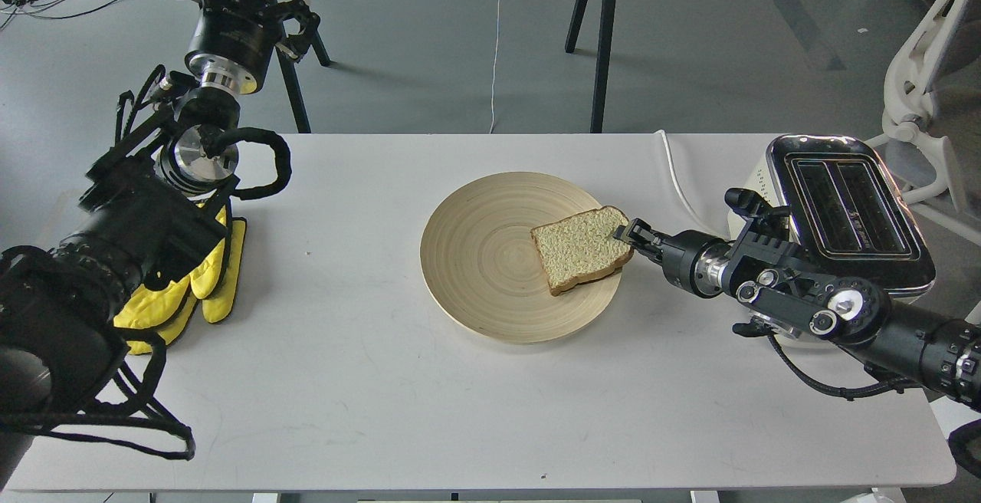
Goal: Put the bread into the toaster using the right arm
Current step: 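Close the right gripper on the bread slice's edge, then lift the bread slice up and over above the toaster with the right gripper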
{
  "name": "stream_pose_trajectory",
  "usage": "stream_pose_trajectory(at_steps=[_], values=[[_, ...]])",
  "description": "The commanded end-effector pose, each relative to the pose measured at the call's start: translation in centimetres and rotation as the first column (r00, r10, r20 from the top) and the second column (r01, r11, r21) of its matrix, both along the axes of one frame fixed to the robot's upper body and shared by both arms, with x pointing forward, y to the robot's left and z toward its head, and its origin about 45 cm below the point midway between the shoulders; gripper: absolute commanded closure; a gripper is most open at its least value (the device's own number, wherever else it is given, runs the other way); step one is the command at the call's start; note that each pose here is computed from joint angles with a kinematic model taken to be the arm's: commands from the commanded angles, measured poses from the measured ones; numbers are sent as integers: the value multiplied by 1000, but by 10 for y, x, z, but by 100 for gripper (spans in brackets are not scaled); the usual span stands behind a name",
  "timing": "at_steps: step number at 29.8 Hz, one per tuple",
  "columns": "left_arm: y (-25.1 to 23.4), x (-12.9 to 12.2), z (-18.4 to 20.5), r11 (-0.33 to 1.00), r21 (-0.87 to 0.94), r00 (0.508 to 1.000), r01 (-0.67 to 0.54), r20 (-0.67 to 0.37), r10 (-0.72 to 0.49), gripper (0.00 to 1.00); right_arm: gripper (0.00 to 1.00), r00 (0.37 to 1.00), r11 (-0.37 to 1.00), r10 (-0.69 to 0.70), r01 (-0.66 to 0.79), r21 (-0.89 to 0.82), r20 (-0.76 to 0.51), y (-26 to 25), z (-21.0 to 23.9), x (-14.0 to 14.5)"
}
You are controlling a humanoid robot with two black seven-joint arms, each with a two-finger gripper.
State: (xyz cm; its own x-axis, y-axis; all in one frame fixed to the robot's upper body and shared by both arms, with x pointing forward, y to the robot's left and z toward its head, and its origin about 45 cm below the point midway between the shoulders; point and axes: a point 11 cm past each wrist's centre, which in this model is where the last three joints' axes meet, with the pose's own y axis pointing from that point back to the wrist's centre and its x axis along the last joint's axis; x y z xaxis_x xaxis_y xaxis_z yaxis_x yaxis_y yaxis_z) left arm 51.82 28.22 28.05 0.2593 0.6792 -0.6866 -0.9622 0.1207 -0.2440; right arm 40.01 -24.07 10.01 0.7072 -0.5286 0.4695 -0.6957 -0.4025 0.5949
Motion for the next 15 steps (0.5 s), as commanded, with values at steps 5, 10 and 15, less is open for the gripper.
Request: stream_pose_trajectory(at_steps=[5,10,15], values=[[0,0,0,1000,-1,1000,-1,1,1,0,99,999,1000,0,0,3,48,-3,24,16],[0,0,0,1000,-1,1000,-1,1,1,0,100,996,1000,16,-16,3,92,-14,58,23],[0,0,0,1000,-1,1000,-2,2,2,0,100,978,999,3,4,-35,209,-48,131,43]])
